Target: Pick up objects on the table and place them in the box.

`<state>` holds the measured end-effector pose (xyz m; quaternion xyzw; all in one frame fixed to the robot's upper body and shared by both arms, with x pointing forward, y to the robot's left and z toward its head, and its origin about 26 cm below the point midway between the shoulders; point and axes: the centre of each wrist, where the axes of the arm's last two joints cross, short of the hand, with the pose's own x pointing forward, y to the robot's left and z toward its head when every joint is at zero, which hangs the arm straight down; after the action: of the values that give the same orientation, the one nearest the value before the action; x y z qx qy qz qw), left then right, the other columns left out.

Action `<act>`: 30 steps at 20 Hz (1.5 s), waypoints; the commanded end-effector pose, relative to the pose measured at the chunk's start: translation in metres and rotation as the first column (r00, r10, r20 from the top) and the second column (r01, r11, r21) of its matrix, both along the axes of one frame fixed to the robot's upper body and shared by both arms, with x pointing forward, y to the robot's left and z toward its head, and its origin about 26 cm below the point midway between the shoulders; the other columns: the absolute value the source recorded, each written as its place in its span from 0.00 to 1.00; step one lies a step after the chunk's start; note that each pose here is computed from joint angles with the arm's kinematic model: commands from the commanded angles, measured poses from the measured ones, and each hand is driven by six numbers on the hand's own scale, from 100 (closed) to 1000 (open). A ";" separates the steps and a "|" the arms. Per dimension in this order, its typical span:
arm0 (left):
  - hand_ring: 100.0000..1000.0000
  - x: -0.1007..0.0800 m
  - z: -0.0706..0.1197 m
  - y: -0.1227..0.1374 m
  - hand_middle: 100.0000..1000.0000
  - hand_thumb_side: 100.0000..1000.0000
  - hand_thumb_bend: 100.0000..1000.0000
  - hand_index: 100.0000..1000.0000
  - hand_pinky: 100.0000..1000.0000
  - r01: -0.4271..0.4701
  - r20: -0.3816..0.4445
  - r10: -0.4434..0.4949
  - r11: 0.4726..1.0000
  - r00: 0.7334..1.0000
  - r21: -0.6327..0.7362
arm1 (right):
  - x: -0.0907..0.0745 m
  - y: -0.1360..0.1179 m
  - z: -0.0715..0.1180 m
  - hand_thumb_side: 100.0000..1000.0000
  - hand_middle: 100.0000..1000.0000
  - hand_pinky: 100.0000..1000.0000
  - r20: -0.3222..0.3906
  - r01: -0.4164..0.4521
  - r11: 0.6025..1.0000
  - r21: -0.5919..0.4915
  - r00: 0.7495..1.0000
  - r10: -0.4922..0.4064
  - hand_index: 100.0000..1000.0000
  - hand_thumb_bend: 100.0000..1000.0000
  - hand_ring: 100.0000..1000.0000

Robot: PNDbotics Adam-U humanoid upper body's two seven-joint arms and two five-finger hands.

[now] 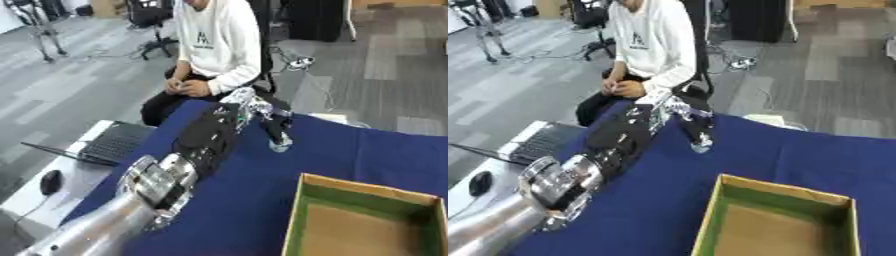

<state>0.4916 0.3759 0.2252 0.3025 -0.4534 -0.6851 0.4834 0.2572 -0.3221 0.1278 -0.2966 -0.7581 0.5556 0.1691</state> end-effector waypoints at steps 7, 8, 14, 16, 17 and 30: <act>0.17 -0.001 0.036 -0.011 0.31 0.48 0.01 0.30 0.21 0.125 -0.012 -0.125 0.992 0.992 0.003 | -0.005 -0.003 0.001 1.00 0.51 0.32 0.002 0.015 0.999 -0.029 1.000 -0.015 0.65 0.38 0.48; 0.17 -0.001 0.036 -0.014 0.32 0.48 0.02 0.30 0.21 0.146 -0.024 -0.146 0.989 0.989 -0.001 | -0.006 -0.004 0.000 1.00 0.51 0.33 0.001 0.016 0.999 -0.032 1.000 -0.016 0.65 0.38 0.48; 0.17 -0.002 0.039 -0.044 0.33 0.49 0.01 0.31 0.21 0.323 -0.089 -0.321 0.946 0.943 0.013 | -0.009 -0.005 -0.003 1.00 0.51 0.33 -0.007 0.019 0.999 -0.042 1.000 -0.019 0.65 0.37 0.48; 0.17 -0.003 0.040 -0.057 0.33 0.50 0.01 0.32 0.21 0.379 -0.110 -0.375 0.925 0.920 0.018 | -0.009 -0.005 -0.004 1.00 0.51 0.33 -0.010 0.013 0.999 -0.045 1.000 -0.014 0.65 0.37 0.48; 0.17 -0.004 0.040 -0.064 0.33 0.50 0.01 0.32 0.21 0.405 -0.121 -0.400 0.914 0.908 0.020 | -0.010 -0.005 -0.005 1.00 0.51 0.33 -0.011 0.009 0.999 -0.047 1.000 -0.010 0.65 0.37 0.48; 0.20 -0.005 0.012 -0.129 0.38 0.55 0.00 0.36 0.19 0.571 -0.194 -0.563 0.821 0.803 -0.017 | -0.008 -0.003 -0.002 1.00 0.51 0.32 -0.005 -0.051 0.998 -0.038 0.999 0.051 0.65 0.37 0.48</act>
<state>0.4874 0.2482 0.2272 0.1395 -0.5153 -0.7578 0.3753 0.2489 -0.3244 0.1169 -0.2785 -0.7545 0.5703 0.1670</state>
